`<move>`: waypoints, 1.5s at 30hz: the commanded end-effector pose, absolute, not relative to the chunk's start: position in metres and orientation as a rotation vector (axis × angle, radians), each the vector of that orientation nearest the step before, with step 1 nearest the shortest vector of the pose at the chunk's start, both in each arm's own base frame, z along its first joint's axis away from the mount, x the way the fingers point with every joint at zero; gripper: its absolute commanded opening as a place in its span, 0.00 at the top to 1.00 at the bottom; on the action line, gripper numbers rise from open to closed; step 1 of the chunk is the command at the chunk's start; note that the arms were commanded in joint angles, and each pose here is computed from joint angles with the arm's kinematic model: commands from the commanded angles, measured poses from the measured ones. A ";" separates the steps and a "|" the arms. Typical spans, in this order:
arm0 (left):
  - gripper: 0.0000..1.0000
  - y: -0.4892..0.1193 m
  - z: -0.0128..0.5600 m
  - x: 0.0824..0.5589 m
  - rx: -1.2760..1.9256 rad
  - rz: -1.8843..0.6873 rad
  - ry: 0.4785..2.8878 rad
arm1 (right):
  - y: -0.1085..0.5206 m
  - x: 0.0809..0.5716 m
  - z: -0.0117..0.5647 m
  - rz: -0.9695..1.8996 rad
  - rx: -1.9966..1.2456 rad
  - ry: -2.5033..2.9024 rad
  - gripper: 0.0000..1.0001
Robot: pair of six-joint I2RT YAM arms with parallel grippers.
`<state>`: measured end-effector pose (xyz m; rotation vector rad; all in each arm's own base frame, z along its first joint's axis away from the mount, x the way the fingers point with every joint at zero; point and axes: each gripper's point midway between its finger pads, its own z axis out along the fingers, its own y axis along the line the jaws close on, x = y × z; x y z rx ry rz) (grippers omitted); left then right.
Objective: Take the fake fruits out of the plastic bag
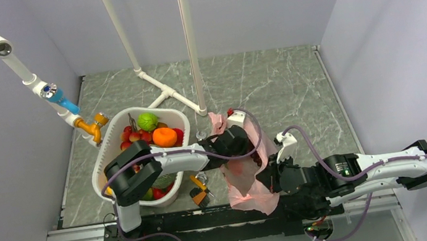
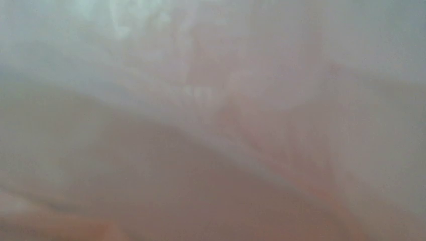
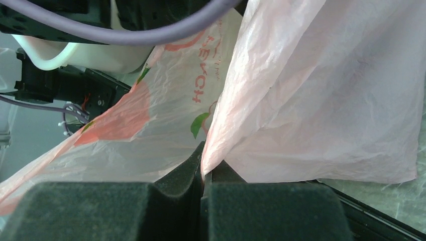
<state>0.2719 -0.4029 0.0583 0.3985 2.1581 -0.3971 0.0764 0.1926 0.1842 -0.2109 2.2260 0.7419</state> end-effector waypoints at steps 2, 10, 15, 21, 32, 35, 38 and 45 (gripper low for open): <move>0.61 -0.403 0.120 0.257 0.485 -0.546 2.082 | 0.195 0.077 0.190 0.771 -0.187 2.218 1.00; 0.67 -0.377 0.146 0.192 0.634 -0.792 2.154 | 0.197 0.080 0.191 0.752 -0.193 2.198 1.00; 0.69 -0.368 0.143 0.149 0.750 -0.938 2.266 | 0.198 0.081 0.190 0.727 -0.201 2.198 1.00; 0.73 -0.358 0.167 0.115 0.847 -1.122 2.174 | 0.200 0.082 0.194 0.730 -0.204 2.189 1.00; 0.72 -0.318 0.258 0.088 1.012 -1.192 1.873 | 0.204 0.080 0.193 0.734 -0.213 2.195 1.00; 0.73 -0.295 0.271 0.100 0.942 -1.065 1.890 | 0.205 0.081 0.193 0.727 -0.216 2.195 1.00; 0.76 -0.265 0.286 0.119 0.824 -0.906 1.895 | 0.204 0.080 0.193 0.723 -0.218 2.199 1.00; 0.84 -0.179 0.299 0.155 0.490 -0.510 1.974 | 0.204 0.080 0.192 0.722 -0.218 2.198 1.00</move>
